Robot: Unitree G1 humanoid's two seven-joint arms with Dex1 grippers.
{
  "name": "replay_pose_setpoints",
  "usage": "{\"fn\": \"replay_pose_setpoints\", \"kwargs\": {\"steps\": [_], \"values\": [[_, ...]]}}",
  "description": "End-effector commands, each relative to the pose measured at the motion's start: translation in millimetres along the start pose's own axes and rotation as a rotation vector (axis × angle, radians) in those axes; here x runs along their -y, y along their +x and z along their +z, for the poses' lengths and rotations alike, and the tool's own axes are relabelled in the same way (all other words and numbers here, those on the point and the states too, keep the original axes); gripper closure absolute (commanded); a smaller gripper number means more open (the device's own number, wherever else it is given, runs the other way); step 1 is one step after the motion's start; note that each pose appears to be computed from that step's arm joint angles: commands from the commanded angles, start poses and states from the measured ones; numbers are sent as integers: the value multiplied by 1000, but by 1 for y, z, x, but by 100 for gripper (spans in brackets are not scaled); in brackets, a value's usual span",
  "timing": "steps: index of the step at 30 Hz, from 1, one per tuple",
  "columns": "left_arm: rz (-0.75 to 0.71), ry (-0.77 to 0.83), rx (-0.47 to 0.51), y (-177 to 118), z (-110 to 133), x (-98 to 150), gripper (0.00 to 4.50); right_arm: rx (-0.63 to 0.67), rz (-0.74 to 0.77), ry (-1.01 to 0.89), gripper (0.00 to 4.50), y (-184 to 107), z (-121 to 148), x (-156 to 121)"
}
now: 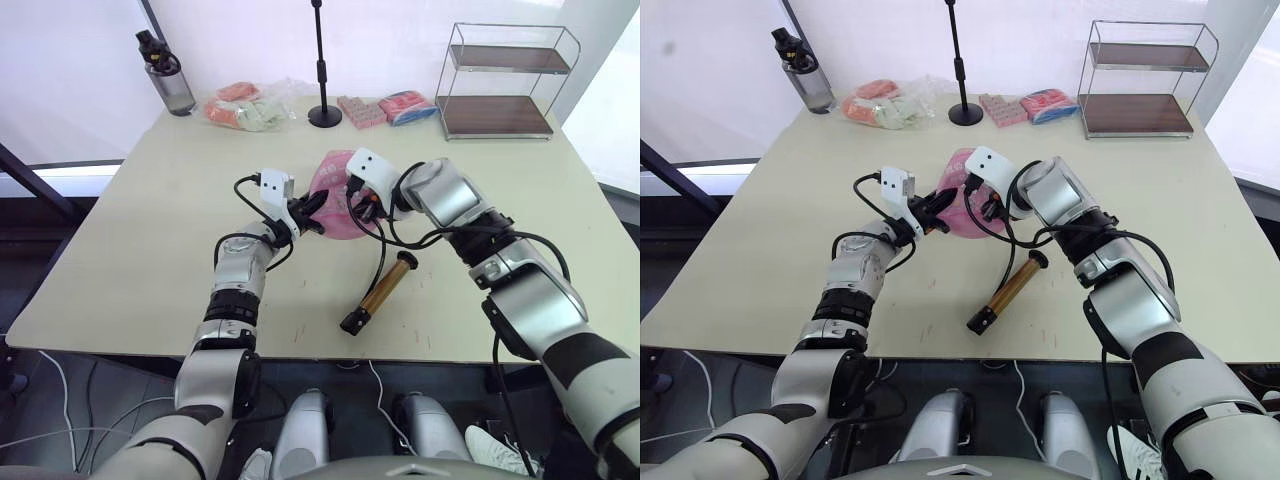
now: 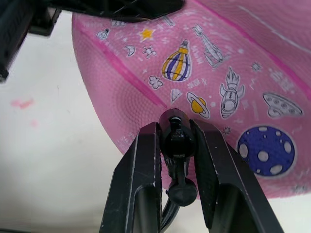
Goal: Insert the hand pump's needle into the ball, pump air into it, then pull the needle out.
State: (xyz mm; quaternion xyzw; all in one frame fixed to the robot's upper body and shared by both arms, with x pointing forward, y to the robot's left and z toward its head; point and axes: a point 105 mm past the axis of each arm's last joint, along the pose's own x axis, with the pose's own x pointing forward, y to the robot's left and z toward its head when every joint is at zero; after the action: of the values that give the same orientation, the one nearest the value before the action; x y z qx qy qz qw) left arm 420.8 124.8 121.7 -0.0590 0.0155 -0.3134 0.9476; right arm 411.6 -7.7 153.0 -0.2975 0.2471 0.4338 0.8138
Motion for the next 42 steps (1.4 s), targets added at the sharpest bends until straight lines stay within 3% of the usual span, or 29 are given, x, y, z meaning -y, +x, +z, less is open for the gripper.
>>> {"fn": "replay_pose_setpoints", "kwargs": {"steps": [1, 9, 22, 42], "values": [[-33, -69, -161, 0, -46, 14, 450, -53, -13, -94, 413, 6, 0, 1], [-17, -86, -159, 0, -46, 13, 450, -155, -11, -165, 413, 23, -16, 0], [15, -122, -163, -4, -49, 9, 450, -210, 1, -213, 413, 42, -27, -14], [40, -145, -173, -12, -54, 6, 450, -241, -34, -117, 413, 66, -53, -35]]}}
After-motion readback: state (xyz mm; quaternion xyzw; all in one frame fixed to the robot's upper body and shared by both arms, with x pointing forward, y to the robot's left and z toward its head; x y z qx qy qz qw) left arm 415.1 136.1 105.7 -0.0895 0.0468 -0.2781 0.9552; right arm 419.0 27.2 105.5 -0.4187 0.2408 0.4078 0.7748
